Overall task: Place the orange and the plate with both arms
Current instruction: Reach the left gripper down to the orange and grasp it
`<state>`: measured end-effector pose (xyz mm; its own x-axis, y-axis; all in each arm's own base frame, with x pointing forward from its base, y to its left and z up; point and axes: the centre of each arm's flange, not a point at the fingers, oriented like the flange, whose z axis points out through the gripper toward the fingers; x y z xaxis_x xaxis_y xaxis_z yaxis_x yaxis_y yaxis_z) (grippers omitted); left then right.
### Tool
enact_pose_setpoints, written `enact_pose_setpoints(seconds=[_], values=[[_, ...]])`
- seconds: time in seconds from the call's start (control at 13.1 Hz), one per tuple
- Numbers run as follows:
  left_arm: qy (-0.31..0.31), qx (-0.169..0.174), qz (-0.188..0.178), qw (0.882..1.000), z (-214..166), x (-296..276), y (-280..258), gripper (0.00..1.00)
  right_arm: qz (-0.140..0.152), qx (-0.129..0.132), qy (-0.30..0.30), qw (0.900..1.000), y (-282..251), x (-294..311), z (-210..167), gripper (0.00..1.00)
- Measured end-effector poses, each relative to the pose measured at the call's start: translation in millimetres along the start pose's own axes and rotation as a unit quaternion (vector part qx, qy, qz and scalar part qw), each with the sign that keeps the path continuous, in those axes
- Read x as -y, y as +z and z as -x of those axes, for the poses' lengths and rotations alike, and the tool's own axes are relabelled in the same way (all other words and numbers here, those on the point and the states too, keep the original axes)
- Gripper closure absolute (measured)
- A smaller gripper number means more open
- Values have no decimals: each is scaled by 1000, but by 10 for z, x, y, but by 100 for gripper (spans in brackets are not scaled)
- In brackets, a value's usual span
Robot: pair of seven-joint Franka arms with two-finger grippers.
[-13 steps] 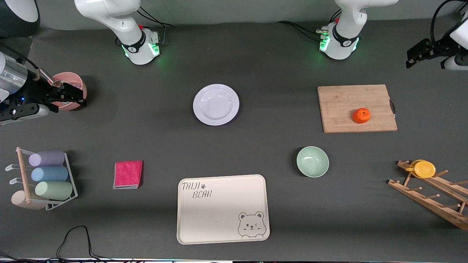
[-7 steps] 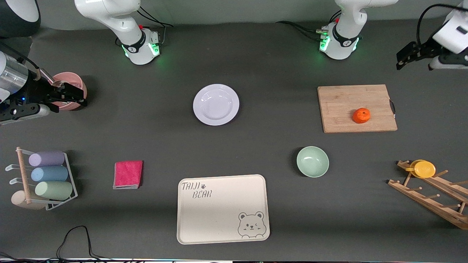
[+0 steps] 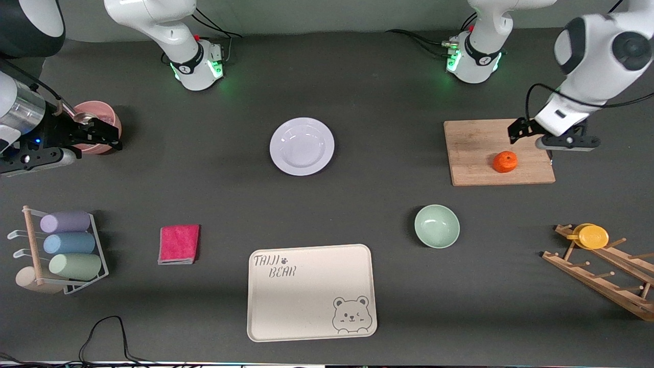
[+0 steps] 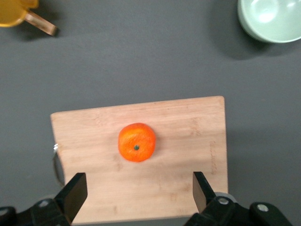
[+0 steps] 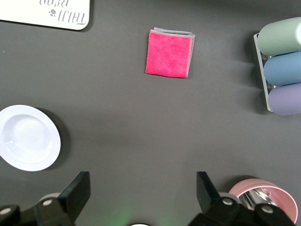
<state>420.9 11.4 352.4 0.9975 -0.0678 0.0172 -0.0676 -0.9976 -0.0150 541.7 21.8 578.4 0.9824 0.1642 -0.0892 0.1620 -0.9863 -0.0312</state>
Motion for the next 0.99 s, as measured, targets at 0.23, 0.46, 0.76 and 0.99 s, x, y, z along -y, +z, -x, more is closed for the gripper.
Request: enact_pose_setpoints(seconds=[0.23, 0.46, 0.76, 0.99], values=[[-6, -14, -1, 1000, 138, 51, 675, 0, 0, 0, -4, 1000, 2, 49, -8, 0], [-7, -13, -2, 1000, 152, 82, 993, 0, 0, 0, -11, 1000, 0, 125, -16, 0], [-7, -8, -2, 1000, 165, 84, 1294, 0, -4, 0, -11, 1000, 4, 139, -19, 0], [-7, 6, -1, 1000, 205, 81, 1475, 0, -6, 17, -11, 1000, 43, 143, 9, 0]])
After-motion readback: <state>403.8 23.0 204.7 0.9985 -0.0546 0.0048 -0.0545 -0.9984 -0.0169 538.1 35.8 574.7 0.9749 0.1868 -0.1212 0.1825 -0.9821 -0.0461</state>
